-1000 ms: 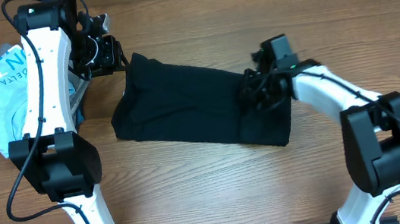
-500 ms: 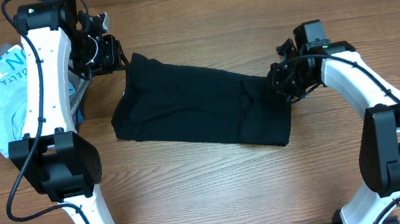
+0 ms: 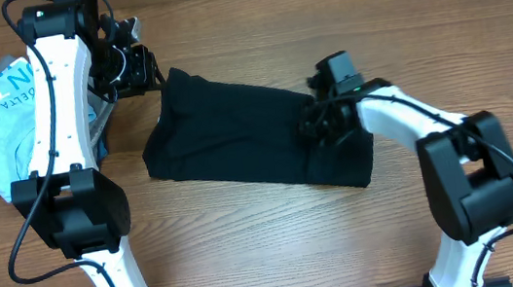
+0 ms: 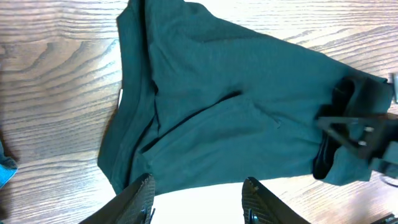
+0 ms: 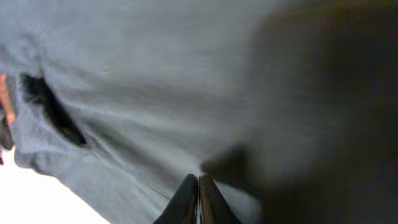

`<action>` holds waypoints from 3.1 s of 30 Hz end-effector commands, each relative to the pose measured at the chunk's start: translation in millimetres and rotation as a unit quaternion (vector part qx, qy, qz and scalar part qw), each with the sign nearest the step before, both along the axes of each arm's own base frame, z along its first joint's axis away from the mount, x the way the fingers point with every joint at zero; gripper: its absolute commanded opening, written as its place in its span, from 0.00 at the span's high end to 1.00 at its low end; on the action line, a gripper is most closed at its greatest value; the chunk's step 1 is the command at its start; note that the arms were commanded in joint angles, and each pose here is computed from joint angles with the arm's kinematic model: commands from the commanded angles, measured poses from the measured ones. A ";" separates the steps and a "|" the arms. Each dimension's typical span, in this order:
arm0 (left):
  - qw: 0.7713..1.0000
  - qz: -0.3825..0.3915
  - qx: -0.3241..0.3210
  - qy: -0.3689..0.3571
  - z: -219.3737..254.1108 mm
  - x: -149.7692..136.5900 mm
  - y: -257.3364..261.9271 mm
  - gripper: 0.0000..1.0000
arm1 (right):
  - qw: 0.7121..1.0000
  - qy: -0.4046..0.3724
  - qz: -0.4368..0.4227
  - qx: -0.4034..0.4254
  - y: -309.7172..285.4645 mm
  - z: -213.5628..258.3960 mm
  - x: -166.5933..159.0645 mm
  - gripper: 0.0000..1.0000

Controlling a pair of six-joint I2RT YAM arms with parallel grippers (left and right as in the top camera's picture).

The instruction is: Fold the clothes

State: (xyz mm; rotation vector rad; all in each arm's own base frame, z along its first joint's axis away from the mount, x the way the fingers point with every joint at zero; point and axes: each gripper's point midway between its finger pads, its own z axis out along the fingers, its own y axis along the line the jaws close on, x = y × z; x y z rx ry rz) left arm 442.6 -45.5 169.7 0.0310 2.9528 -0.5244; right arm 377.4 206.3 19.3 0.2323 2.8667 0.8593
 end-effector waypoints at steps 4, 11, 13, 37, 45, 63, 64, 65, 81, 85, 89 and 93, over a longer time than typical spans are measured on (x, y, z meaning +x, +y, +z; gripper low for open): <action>1.000 -0.009 -0.004 -0.007 5.1 0.8 -1.9 0.50 | 0.996 -0.070 0.040 0.032 1.9 57.0 17.1 0.91; 1.000 -0.009 -0.004 -0.007 5.1 0.8 -1.9 0.48 | 0.996 -0.088 0.014 0.011 -58.5 119.2 5.0 0.55; 1.000 -0.009 -0.004 -0.007 5.1 0.8 -1.9 0.47 | 0.997 -0.076 -0.009 0.004 -82.9 122.7 0.7 0.47; 0.946 -0.305 -0.109 -0.023 -14.6 -75.5 -243.9 0.92 | 0.992 0.070 -0.099 0.036 -140.1 7.2 -26.4 0.86; 0.947 -0.296 -0.121 -0.004 -79.4 -104.4 -297.8 0.94 | 0.988 0.108 -0.101 0.036 -139.5 -22.7 -33.4 0.87; 0.987 -0.152 0.025 0.040 -146.6 -88.7 -225.5 0.96 | 0.988 0.106 -0.103 0.042 -144.0 -1.8 -33.7 0.91; 0.988 -0.145 0.024 0.042 -146.4 -85.6 -220.2 0.96 | 0.989 0.098 -0.099 0.046 -144.3 6.1 -33.7 0.91; 0.989 -0.141 0.017 0.045 -145.0 -84.0 -218.1 0.96 | 0.990 0.090 -0.094 0.051 -143.6 13.6 -33.7 0.90; 0.937 -0.298 -0.177 -0.029 -89.4 -100.7 -323.7 0.96 | 0.993 0.026 -0.118 0.009 -160.2 33.4 -14.2 0.92; 0.948 -0.291 -0.126 0.000 -125.4 -110.0 -322.6 0.96 | 0.992 0.027 -0.124 0.003 -162.5 32.2 -13.6 0.91; 0.960 -0.260 -0.093 0.047 -163.7 -113.9 -312.6 0.96 | 0.992 0.032 -0.120 0.003 -159.2 31.5 -16.1 0.91; 0.971 -0.218 -0.043 0.083 -193.5 -113.8 -292.6 0.96 | 0.993 0.035 -0.109 0.002 -151.3 29.7 -19.0 0.91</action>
